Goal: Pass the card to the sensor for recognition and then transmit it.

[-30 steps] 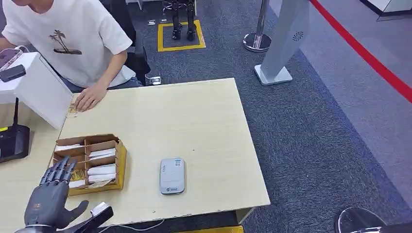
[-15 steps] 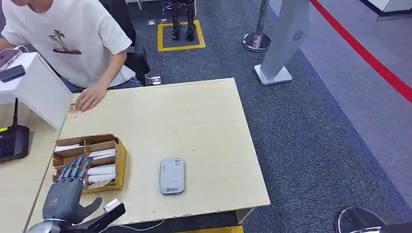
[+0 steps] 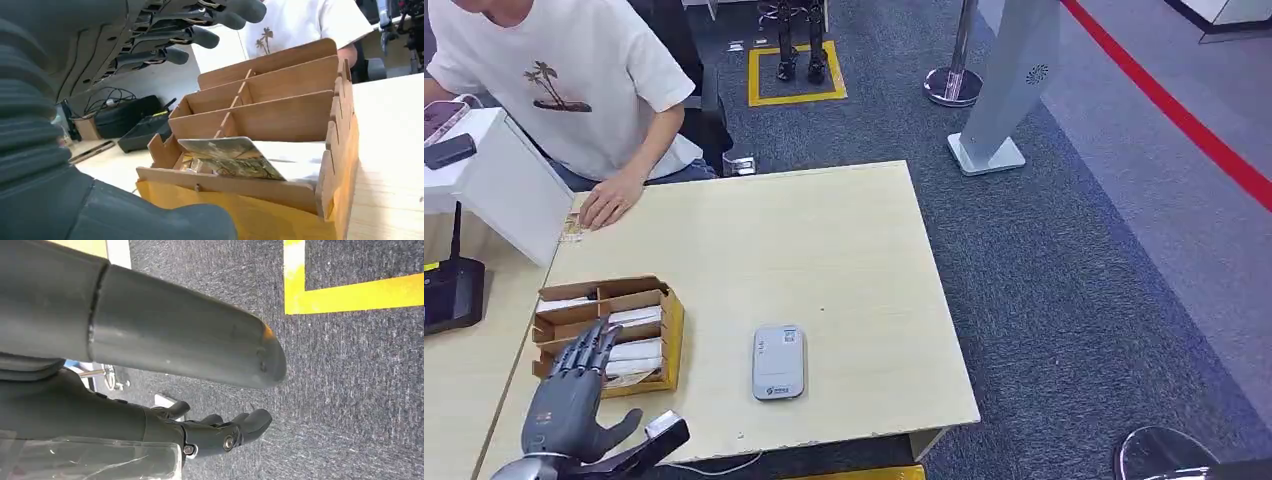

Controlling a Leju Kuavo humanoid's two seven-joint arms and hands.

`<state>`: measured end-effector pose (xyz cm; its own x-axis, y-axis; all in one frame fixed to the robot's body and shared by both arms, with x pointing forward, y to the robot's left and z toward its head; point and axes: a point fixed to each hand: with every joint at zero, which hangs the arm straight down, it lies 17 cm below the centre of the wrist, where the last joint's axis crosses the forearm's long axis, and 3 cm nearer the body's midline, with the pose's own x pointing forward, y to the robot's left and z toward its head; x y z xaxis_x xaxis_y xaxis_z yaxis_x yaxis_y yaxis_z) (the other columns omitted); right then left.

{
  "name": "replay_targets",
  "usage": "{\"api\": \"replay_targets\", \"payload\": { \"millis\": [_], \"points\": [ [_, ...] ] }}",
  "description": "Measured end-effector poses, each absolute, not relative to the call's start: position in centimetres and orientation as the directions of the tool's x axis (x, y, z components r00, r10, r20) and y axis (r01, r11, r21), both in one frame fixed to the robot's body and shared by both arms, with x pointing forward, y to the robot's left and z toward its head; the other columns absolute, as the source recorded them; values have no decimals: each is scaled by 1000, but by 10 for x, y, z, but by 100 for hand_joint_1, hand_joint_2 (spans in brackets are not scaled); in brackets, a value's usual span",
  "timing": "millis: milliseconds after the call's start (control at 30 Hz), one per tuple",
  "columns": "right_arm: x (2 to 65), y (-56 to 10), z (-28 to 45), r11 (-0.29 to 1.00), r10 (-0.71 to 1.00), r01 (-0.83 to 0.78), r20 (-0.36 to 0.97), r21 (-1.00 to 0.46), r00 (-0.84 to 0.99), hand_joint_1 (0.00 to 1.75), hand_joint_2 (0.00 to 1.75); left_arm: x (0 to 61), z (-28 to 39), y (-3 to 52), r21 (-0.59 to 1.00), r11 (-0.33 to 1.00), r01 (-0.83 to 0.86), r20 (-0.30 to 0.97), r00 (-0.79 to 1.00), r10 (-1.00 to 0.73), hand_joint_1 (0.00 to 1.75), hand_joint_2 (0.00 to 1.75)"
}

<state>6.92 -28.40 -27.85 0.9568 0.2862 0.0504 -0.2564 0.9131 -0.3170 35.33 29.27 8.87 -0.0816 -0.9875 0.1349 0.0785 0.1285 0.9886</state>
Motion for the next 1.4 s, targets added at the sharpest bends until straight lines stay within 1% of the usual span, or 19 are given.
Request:
{"api": "replay_targets", "payload": {
  "millis": [300, 633, 1133, 1400],
  "points": [
    [69, -285, -278, 912, 286, -257, 47, -320, 957, 0, 0, 350, 87, 298, 993, 100, 69, 104, -51, -993, 0, 175],
    [68, -285, -278, 914, 278, -250, 47, -319, 959, 0, 0, 334, 74, 305, 992, 98, 84, 98, 2, -995, 0, 175],
    [68, -285, -279, 914, 279, -251, 44, -320, 959, 0, 0, 323, 67, 297, 985, 159, 70, 157, 36, -987, 0, 175],
    [68, -285, -279, 911, 289, -261, 42, -320, 956, 0, 0, 331, 70, 297, 986, 157, 56, 156, 29, -987, 0, 175]
  ]
}}
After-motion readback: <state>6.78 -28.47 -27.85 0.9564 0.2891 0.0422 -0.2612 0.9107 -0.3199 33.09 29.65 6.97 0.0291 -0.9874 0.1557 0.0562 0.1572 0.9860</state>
